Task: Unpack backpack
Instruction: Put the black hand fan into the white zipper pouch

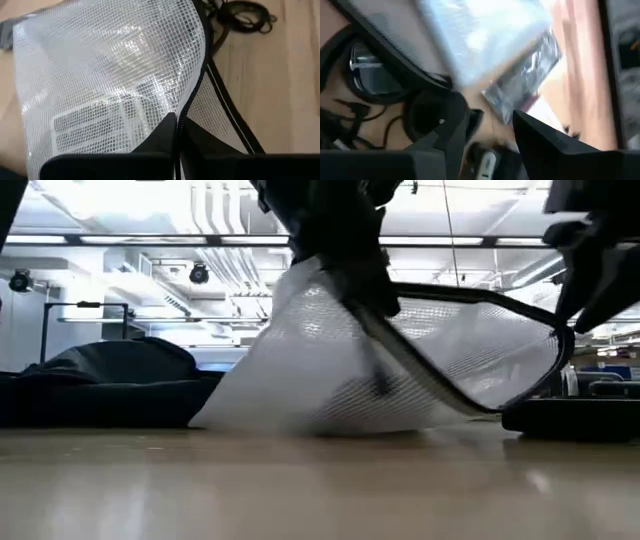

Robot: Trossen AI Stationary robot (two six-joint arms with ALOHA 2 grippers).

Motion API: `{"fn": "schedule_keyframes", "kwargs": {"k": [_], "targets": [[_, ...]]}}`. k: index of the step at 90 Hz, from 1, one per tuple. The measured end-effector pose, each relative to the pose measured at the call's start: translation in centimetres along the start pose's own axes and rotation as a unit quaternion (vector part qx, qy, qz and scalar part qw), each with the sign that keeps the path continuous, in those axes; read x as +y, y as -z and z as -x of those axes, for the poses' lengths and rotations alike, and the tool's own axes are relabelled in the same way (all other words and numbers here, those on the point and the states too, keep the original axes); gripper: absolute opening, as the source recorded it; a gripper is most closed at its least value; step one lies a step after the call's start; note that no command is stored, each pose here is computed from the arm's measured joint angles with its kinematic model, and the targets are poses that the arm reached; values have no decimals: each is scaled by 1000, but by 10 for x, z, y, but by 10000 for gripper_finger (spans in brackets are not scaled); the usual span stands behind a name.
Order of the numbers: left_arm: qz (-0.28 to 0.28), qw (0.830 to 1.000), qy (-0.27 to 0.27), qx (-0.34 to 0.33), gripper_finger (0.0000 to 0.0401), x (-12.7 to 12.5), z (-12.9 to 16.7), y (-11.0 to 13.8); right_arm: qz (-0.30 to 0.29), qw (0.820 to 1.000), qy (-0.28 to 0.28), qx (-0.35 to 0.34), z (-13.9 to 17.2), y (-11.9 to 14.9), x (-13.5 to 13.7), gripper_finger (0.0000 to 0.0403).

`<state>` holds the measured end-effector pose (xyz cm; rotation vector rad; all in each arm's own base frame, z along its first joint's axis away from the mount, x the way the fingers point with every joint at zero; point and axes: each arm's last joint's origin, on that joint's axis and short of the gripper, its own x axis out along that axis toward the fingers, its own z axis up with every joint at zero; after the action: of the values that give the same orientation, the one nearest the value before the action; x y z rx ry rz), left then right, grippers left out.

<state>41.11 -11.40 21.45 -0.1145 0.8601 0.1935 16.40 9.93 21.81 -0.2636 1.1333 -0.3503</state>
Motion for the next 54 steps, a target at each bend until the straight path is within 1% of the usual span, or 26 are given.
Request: {"fn": "schedule_keyframes", "kwargs": {"k": [6,14,18,26,34,38,43,46,54], "targets": [[-2,1000,-3,5,0,0,0,1,-29,999,-21,4,3,-1,-16,145],[-6,1000,-3,5,0,0,1,1,-92,993,-64,24,5,-2,-41,148],[-10,1000,-2,4,0,0,1,1,-114,989,-85,48,3,1,-51,152],[-26,1000,-1,3,0,0,2,1,-139,974,-121,129,-4,13,-65,166],[-36,999,-1,3,0,0,2,1,-186,952,-140,197,-11,25,-68,182],[-39,999,-1,3,0,-1,2,1,-204,942,-148,221,-16,29,-67,189],[-40,999,-1,4,0,-1,2,1,-215,934,-159,237,-22,33,-63,196],[-40,999,-1,4,0,-1,2,1,-216,932,-165,241,-25,34,-60,199],[-40,999,-1,6,0,-1,3,1,-214,932,-166,241,-35,37,-55,203]]}}
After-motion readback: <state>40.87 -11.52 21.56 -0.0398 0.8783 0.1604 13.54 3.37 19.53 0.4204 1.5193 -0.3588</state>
